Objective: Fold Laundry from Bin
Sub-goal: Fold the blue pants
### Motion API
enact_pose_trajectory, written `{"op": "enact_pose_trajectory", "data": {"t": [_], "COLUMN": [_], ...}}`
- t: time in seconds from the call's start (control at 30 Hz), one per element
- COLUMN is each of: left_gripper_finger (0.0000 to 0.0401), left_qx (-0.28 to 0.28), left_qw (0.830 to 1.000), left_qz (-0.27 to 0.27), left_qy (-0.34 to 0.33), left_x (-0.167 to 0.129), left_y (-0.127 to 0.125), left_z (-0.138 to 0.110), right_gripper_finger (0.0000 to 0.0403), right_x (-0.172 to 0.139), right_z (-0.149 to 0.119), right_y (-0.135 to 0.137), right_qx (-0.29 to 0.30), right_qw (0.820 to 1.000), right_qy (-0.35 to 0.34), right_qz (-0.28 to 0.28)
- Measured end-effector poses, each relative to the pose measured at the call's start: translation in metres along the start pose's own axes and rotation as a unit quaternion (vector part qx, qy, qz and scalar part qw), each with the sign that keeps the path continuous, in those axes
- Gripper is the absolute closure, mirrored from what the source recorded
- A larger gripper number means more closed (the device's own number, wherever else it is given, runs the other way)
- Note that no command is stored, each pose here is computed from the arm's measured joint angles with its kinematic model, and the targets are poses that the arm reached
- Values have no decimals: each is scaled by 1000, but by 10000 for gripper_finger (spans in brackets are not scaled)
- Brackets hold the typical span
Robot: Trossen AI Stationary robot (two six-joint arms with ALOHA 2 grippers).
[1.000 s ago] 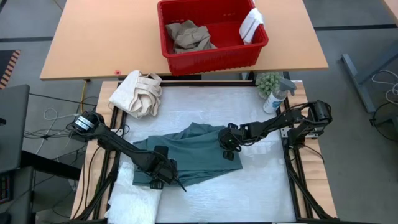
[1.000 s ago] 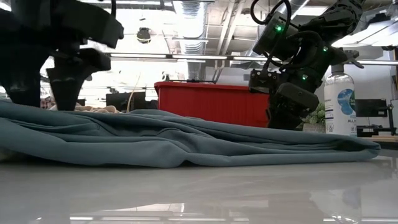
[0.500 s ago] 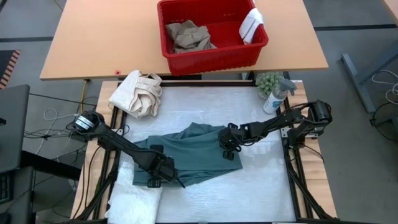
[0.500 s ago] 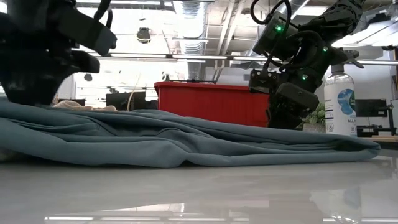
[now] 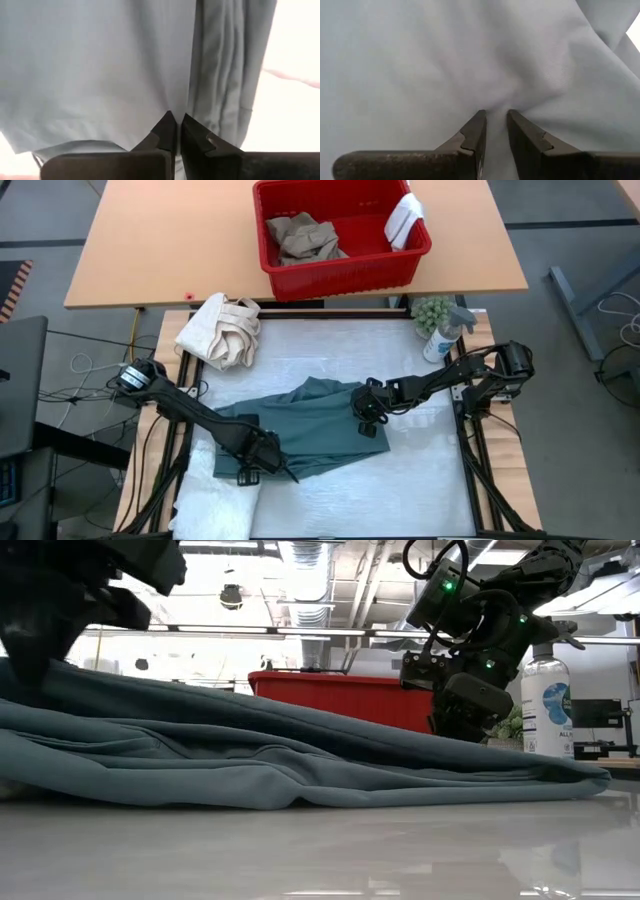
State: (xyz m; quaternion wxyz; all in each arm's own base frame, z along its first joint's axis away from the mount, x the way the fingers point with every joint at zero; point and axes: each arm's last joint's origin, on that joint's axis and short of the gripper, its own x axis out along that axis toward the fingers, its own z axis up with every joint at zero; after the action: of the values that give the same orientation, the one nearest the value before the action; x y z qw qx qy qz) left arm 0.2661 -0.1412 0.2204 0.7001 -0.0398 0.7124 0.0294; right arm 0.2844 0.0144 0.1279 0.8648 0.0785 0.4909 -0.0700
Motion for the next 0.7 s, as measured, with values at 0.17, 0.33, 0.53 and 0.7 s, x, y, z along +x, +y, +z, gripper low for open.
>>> {"op": "enact_pose_trajectory", "data": {"t": [0.17, 0.33, 0.53, 0.7], "left_gripper_finger": [400, 399, 399, 377], "left_qx": [-2, 5, 1, 22], "left_qw": [1000, 1000, 999, 998], "left_qz": [-3, -13, -37, -51], "left_qy": [9, -16, -33, -15], "left_x": [0, 0, 0, 0], "left_y": [-11, -19, -22, -22], "left_z": [-8, -8, -4, -6], "right_gripper_finger": [296, 296, 296, 296], "right_x": [0, 0, 0, 0], "right_z": [0, 0, 0, 0], "right_y": [0, 0, 0, 0], "right_qx": [-1, -3, -3, -2], "right_qw": [1000, 1000, 1000, 1000], "right_qy": [0, 1, 2, 4], "right_qz": [0, 1, 1, 5]}}
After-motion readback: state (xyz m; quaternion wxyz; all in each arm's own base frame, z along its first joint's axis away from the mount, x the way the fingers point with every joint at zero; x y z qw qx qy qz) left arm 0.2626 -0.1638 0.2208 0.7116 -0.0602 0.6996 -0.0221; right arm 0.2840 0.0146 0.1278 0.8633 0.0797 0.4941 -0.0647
